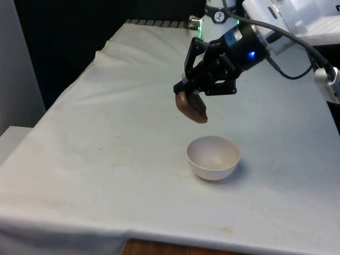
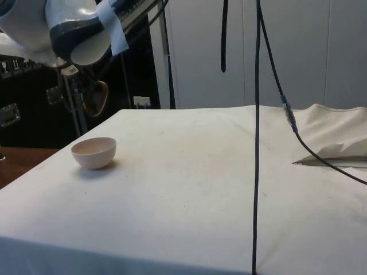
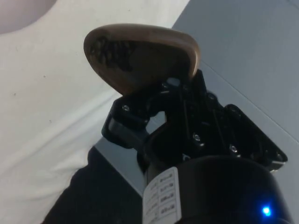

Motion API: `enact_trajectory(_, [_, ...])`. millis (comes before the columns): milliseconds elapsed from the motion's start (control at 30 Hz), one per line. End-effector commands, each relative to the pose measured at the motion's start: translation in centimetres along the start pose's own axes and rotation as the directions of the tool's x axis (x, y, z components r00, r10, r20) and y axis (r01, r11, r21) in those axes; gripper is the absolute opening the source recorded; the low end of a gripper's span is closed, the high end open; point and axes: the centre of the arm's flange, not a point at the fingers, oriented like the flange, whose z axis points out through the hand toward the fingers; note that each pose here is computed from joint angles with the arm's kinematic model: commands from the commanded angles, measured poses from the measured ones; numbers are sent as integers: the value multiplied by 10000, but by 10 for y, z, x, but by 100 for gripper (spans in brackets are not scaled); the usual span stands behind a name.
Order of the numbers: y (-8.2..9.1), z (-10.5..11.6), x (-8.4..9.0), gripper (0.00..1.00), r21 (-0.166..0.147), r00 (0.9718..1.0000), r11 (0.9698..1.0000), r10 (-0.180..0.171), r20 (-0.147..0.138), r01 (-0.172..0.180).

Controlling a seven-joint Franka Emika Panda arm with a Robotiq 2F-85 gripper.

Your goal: Pour the coffee beans from the cup into the bowl.

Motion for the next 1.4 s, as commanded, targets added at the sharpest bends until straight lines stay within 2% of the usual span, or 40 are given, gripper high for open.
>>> enact_trajectory(0, [-2, -2, 0, 0, -159, 10000, 9999, -30, 11, 30])
enact_trajectory(33, [-5, -4, 0, 0, -297, 9999, 9995, -59, 92, 62])
enact_trajectory(233, [-13, -12, -1, 0, -772, 9999, 9970, -98, 60, 102])
enact_trajectory(267, [-12, -12, -1, 0, -725, 10000, 9973, -92, -38, 89])
enact_trajectory(300, [-15, -14, -1, 0, -932, 9999, 9956, -120, 45, 123])
enact_trajectory(567, [-27, -23, 0, 0, -1565, 9998, 9875, -181, -54, 170])
enact_trajectory(600, [-26, -22, 0, 0, -1506, 9997, 9885, -171, -155, 146])
enact_trajectory(633, [-27, -24, 0, 0, -1603, 9998, 9869, -184, -58, 172])
enact_trajectory(700, [-27, -24, 1, 0, -1656, 9998, 9860, -209, -64, 195])
enact_trajectory(1033, [-30, -22, 1, 0, -1620, 9998, 9867, -132, -124, 110])
enact_trajectory(1367, [-42, -19, 0, 0, -1629, 9989, 9856, 449, -124, -463])
